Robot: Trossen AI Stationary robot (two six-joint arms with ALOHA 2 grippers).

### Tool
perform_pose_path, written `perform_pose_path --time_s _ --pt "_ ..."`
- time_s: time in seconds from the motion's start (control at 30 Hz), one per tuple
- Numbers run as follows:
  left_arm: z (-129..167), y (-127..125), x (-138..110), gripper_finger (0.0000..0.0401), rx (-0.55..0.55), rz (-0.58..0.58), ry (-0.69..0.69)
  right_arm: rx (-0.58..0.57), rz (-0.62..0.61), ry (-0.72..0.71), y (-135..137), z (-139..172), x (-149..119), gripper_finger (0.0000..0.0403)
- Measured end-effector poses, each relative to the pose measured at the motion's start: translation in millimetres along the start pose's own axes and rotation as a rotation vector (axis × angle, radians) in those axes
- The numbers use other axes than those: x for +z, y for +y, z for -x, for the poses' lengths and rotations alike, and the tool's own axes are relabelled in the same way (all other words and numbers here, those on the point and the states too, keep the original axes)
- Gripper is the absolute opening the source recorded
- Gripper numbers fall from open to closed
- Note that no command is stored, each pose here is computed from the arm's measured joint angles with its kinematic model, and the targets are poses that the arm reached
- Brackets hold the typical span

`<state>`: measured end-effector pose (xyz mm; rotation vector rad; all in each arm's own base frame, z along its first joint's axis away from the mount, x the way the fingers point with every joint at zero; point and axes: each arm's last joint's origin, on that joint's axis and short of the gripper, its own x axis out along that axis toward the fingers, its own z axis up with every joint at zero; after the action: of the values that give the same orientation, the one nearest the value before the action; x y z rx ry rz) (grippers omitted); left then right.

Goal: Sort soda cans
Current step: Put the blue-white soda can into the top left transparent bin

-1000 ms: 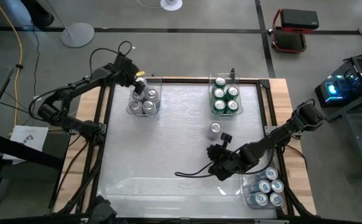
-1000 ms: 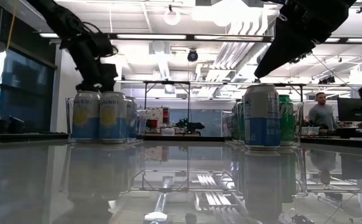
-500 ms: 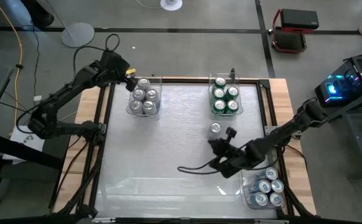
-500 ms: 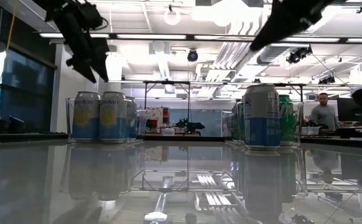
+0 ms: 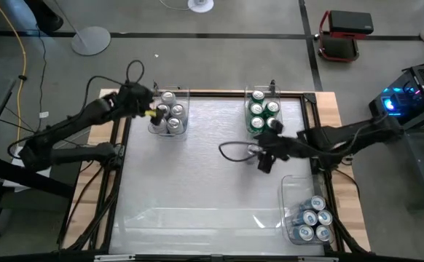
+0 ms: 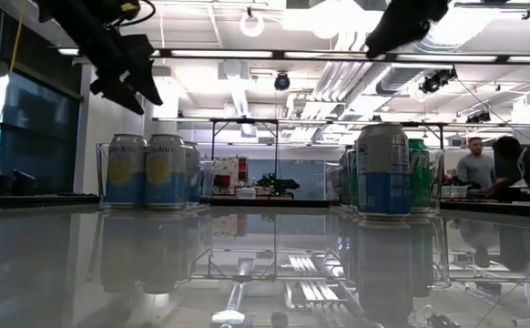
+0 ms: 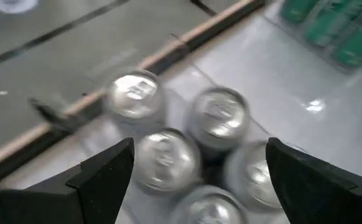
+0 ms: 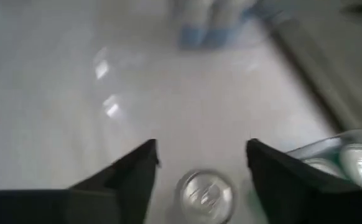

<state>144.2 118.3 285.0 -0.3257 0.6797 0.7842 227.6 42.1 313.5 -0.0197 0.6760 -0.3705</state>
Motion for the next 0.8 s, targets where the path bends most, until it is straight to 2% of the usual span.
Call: perform_pose_path --time_s 0.13,0.23,0.43,0.6,0.8 --pt "-5 -15 -20 0.0339 -0.072 0.014 0.000 0.213 0.078 0.133 -8 -20 -1 0.0298" --pt "-10 -25 -32 0.0339 -0.100 0.020 0.017 0.301 0.147 0.190 -10 -36 -3 0.0329" --pt "-16 -40 -54 0.0339 -0.084 0.003 0.058 0.266 0.301 0.265 -14 -66 -8 0.0337" --pt "-16 -47 -62 0.0339 -0.057 -0.014 0.058 0.243 0.302 0.385 -20 -86 -18 0.0337" --pt "-14 -52 -63 0.0339 -0.074 -0.029 0.047 0.238 0.323 0.534 -23 -99 -32 0.0332"
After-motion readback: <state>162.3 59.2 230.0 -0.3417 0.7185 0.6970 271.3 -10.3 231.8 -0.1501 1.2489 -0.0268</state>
